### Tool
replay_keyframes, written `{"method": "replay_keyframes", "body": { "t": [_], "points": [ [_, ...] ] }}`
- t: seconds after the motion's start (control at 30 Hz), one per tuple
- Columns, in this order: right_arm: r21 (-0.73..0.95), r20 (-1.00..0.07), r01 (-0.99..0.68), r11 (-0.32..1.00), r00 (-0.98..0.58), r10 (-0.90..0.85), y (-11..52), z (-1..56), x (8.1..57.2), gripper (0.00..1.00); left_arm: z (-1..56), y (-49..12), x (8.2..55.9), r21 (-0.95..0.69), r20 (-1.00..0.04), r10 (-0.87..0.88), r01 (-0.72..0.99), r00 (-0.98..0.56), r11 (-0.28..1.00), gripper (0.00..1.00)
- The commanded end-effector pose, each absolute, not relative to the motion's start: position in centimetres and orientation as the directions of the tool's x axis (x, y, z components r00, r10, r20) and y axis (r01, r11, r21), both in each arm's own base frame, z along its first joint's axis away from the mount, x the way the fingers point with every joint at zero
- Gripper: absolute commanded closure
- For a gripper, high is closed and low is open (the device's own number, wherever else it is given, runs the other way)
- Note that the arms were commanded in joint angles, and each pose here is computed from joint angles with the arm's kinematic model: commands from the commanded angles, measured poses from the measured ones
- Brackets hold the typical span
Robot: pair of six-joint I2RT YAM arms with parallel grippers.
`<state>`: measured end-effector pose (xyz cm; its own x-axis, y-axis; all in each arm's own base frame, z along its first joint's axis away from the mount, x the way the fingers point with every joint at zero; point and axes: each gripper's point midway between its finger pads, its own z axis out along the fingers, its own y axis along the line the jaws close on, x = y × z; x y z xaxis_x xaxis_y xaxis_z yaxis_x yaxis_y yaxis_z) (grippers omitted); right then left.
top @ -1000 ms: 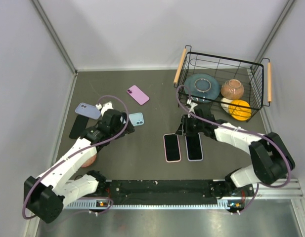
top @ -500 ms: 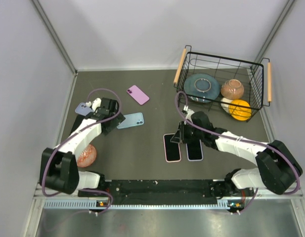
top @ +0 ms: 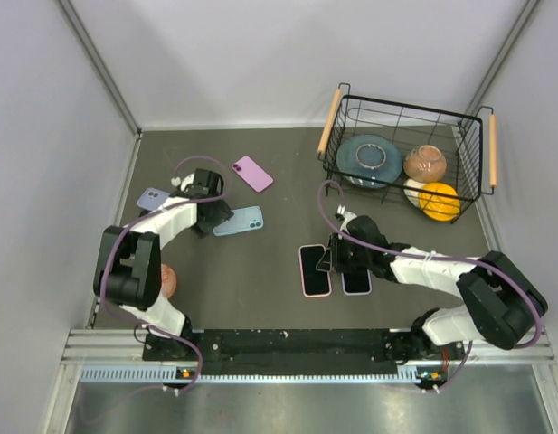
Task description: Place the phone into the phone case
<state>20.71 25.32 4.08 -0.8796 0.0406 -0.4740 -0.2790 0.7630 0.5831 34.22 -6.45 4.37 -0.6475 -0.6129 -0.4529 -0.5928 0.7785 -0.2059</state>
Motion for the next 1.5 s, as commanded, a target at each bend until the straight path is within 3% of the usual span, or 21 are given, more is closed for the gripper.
{"method": "replay_keyframes", "body": {
  "t": [0.0,0.17,0.3,0.5,0.7,0.97,1.07,1.17,1.2,1.23,1.3,1.33,1.47],
  "points": [
    [0.582,-0.524,-0.306,0.753,-0.850,0.059,25.7,5.7,21.5,0.82,8.9,-8.0,39.9,-0.224,-0.596,-0.371,-0.297,-0.712,0.928,0.25],
    [0.603,-0.564,-0.328,0.727,-0.820,0.098,25.9,8.7,21.8,0.76,9.7,-7.7,42.2,-0.154,-0.634,-0.277,-0.233,-0.722,0.960,0.23],
    [0.609,-0.601,-0.360,0.707,-0.791,0.115,25.8,11.1,21.8,0.70,10.3,-9.3,44.3,-0.081,-0.671,-0.006,0.065,-0.742,0.995,0.23],
    [0.616,-0.659,-0.416,0.669,-0.737,0.148,25.5,14.6,21.4,0.66,7.3,-12.4,43.4,-0.138,-0.556,0.217,0.347,-0.802,0.928,0.23],
    [0.604,-0.678,-0.429,0.672,-0.720,0.150,24.8,16.0,21.0,0.65,4.2,-12.9,42.2,-0.175,-0.452,0.317,0.431,-0.834,0.885,0.28],
    [0.605,-0.685,-0.436,0.666,-0.711,0.156,24.5,16.5,20.5,0.64,2.7,-12.6,40.9,-0.178,-0.403,0.359,0.457,-0.842,0.872,0.34],
    [0.605,-0.685,-0.435,0.667,-0.712,0.158,24.4,16.5,20.5,0.64,2.6,-12.5,40.6,-0.180,-0.394,0.357,0.452,-0.847,0.874,0.41],
    [0.609,-0.682,-0.434,0.664,-0.713,0.160,24.5,16.5,20.4,0.64,2.7,-12.6,39.9,-0.191,-0.383,0.340,0.434,-0.859,0.881,0.54],
    [0.611,-0.681,-0.431,0.664,-0.714,0.162,24.4,16.5,20.5,0.63,2.8,-12.8,39.6,-0.188,-0.373,0.337,0.426,-0.865,0.885,0.61],
    [0.611,-0.682,-0.436,0.661,-0.713,0.161,24.5,16.6,20.4,0.63,2.9,-12.9,39.3,-0.180,-0.363,0.339,0.422,-0.868,0.888,0.74],
    [0.613,-0.680,-0.436,0.659,-0.715,0.161,24.5,16.5,20.3,0.63,3.6,-14.0,38.6,-0.183,-0.364,0.323,0.407,-0.874,0.895,0.85],
    [0.615,-0.680,-0.437,0.656,-0.715,0.162,24.6,16.5,20.3,0.63,3.6,-14.1,38.1,-0.183,-0.356,0.312,0.393,-0.881,0.901,1.00],
    [0.626,-0.674,-0.428,0.652,-0.717,0.175,24.3,16.3,20.0,0.62,4.7,-15.5,36.7,-0.205,-0.353,0.144,0.227,-0.924,0.952,1.00]
  ]
}}
